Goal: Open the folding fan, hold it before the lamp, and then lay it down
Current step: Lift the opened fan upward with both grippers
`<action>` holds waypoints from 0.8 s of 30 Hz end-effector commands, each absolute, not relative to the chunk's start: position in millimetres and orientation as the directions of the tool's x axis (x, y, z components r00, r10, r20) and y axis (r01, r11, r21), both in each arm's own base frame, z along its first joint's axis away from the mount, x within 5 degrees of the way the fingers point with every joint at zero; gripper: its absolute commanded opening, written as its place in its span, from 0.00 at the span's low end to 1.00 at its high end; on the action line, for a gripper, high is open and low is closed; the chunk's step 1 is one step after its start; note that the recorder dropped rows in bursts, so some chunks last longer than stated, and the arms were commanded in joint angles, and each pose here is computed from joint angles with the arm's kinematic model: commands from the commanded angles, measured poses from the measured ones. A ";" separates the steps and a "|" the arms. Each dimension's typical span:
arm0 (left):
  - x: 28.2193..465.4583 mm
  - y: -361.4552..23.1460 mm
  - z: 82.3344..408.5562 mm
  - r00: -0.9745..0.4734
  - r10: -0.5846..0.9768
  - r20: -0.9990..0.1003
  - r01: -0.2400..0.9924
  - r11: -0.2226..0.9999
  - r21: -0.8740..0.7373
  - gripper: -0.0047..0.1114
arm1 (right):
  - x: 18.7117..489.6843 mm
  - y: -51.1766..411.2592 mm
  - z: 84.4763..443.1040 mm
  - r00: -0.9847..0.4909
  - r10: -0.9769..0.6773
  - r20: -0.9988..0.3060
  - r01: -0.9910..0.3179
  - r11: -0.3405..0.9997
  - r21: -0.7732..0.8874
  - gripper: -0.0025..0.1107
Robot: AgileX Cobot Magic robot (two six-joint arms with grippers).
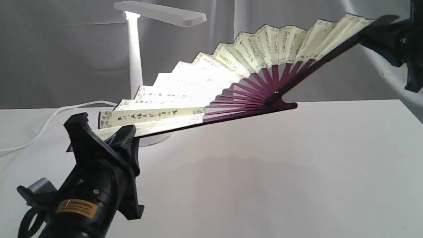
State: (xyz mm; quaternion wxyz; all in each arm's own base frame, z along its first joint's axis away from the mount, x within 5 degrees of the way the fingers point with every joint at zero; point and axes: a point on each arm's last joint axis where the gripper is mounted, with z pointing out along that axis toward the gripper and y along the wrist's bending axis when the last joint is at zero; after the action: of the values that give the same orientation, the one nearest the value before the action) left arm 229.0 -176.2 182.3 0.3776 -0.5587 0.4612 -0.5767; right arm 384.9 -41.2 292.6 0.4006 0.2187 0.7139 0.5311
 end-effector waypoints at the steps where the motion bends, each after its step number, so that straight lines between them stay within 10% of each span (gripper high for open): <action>1: 233.9 -165.5 200.9 -0.081 -0.926 0.368 0.007 -0.370 -0.929 0.04 | 387.0 -39.3 305.8 -0.579 0.716 -0.390 -0.154 0.374 0.915 0.02; 24: 243.4 -149.9 229.0 -0.177 -0.921 0.346 0.107 -0.368 -0.924 0.04 | 386.1 -33.0 332.0 -0.553 0.729 -0.403 -0.184 0.365 0.913 0.02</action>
State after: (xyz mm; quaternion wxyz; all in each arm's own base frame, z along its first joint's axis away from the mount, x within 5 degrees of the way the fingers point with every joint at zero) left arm 244.8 -153.4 215.9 0.3954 -0.5107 0.4436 -0.6214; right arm 388.5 -32.9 326.2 0.4111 0.2111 0.6944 0.5516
